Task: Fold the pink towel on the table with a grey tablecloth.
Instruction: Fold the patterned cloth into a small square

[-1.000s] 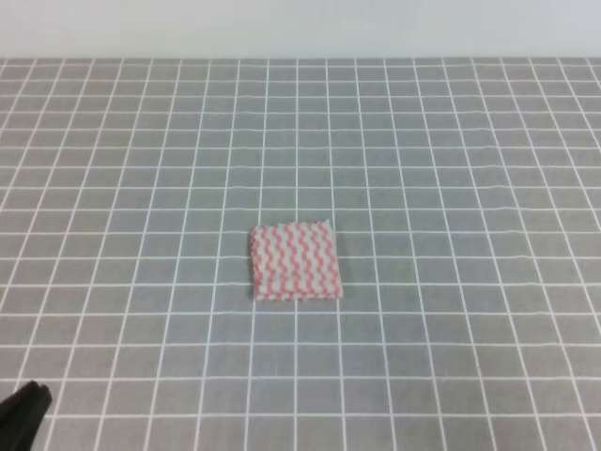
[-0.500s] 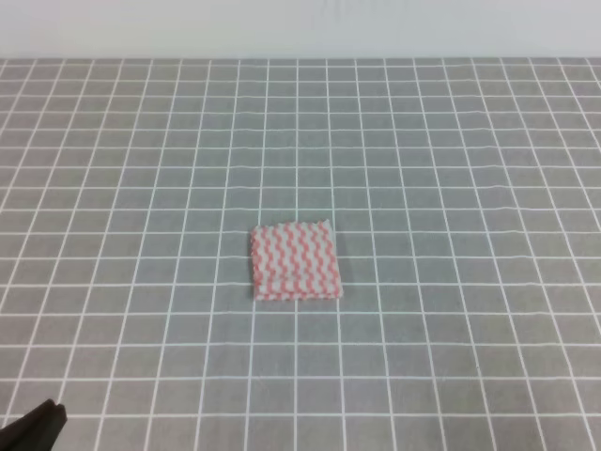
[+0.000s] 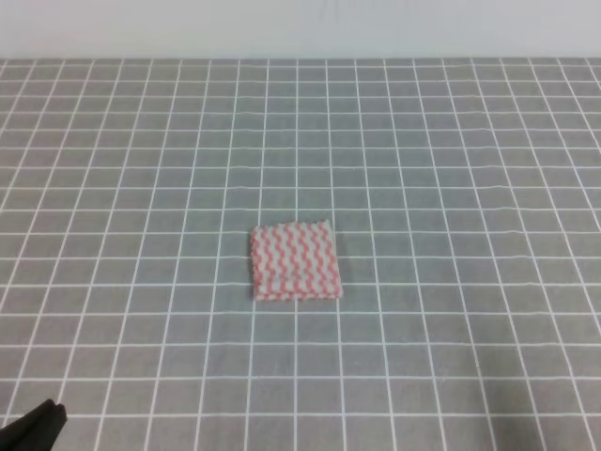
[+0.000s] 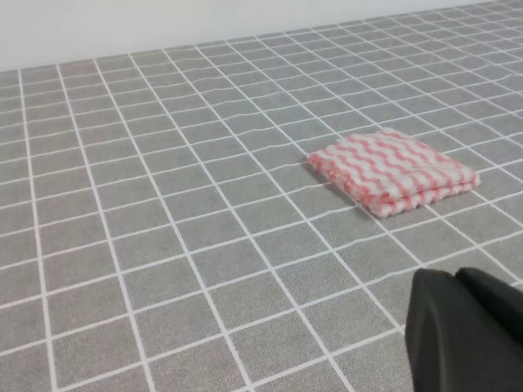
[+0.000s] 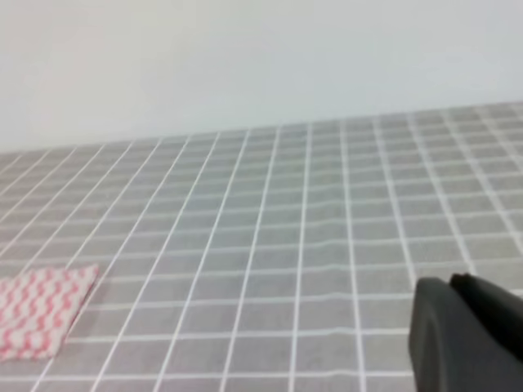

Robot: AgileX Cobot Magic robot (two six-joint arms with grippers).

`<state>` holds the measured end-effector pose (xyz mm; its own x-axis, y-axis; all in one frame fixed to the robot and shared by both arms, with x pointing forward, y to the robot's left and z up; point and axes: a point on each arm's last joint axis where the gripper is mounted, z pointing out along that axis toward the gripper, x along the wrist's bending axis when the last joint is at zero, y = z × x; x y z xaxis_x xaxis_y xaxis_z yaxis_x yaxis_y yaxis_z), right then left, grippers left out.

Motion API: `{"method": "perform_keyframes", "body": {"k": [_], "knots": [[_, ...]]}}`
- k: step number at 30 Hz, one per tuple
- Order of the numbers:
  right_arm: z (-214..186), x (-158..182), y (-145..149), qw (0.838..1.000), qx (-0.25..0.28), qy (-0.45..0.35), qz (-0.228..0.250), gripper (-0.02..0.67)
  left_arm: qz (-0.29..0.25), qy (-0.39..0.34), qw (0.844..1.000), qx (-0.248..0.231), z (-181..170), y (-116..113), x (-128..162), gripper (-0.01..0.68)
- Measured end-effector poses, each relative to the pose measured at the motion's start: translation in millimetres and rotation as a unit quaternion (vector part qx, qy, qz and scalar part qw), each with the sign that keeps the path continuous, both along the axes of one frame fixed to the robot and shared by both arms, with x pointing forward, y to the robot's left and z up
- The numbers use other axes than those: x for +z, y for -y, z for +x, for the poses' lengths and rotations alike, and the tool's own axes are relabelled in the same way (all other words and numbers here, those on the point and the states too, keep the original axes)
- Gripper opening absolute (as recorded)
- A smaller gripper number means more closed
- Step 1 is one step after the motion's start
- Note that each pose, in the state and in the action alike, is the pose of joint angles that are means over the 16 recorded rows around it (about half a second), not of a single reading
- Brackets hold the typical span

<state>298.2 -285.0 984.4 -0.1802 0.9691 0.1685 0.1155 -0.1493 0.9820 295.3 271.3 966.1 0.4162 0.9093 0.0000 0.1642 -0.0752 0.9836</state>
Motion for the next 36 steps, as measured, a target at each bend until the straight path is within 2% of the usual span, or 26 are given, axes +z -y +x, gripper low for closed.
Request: {"method": "perform_keyframes", "body": {"k": [7,36], "knots": [[-6.5,-1.5,4.1,0.999,-0.037,0.009,-0.005,-0.015,-0.001,0.002,1.0,0.001,-0.1,-0.2,0.2,-0.002],[-6.6,-24.0,5.3,0.997,-0.043,-0.051,-0.027,-0.015,0.0,-0.002,1.0,-0.002,-0.4,0.3,-0.6,-0.003]]}}
